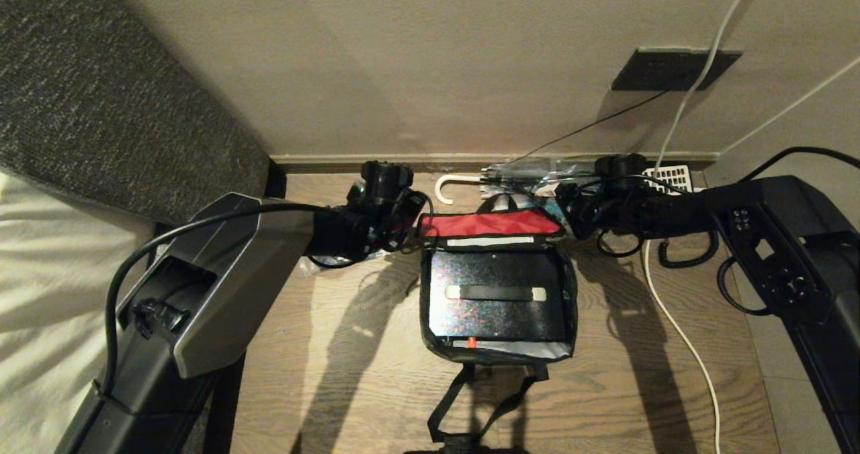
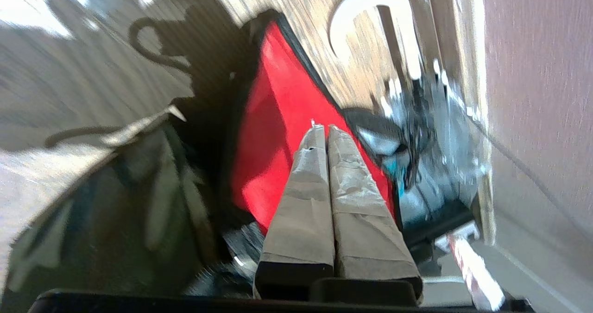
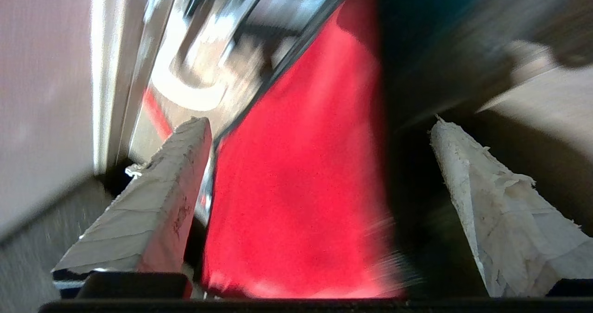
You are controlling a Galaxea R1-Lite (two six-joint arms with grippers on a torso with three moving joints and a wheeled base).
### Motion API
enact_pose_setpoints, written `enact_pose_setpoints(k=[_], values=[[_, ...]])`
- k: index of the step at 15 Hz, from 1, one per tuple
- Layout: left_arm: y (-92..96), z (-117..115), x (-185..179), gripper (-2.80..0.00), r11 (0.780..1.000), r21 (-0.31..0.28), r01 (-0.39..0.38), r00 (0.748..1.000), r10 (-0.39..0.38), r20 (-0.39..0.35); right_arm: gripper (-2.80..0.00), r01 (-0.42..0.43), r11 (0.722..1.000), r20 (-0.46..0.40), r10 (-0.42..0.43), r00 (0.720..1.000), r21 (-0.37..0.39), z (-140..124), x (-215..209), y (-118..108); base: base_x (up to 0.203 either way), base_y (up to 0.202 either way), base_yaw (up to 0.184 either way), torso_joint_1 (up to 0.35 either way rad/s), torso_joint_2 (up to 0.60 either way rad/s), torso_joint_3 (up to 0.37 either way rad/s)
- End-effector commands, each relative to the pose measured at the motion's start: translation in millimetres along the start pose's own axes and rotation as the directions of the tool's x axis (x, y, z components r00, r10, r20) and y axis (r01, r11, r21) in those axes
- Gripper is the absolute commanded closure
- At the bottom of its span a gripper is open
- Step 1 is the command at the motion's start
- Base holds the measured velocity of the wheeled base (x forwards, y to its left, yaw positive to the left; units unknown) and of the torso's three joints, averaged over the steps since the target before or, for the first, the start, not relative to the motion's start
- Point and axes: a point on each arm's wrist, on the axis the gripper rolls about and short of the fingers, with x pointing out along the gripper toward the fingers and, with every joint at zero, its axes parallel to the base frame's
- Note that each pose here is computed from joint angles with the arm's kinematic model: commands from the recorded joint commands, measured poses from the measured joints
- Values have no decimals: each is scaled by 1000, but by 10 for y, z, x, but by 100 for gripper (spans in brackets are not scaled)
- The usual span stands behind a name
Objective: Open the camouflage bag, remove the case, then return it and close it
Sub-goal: Close the top of the storage box
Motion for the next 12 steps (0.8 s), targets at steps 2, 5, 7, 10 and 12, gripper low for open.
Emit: enact_pose_setpoints(k=[2,5,7,10,12], values=[[3,17,2,0,1000,-8,0,1000,0,5,-280,-15,1000,-16,15,1000,-4,-64,16,60,0,0,0,0,0,0],[10,14,2,0,1000,-7,-6,1000,6,2,0,-19,1000,-17,19,1000,-7,-75,17,79,0,0,0,0,0,0],[11,14,2,0,1000,-7,-7,1000,7,2,0,-24,1000,-22,24,999,-17,-79,14,89,0,0,0,0,0,0],[20,9,6,0,1000,-3,-11,1000,11,-2,0,-18,999,-25,17,1000,-41,-71,-6,96,0,0,0,0,0,0],[39,-5,5,0,999,7,-31,999,31,-10,0,-15,997,-28,13,1000,-79,-69,-18,105,0,0,0,0,0,0]])
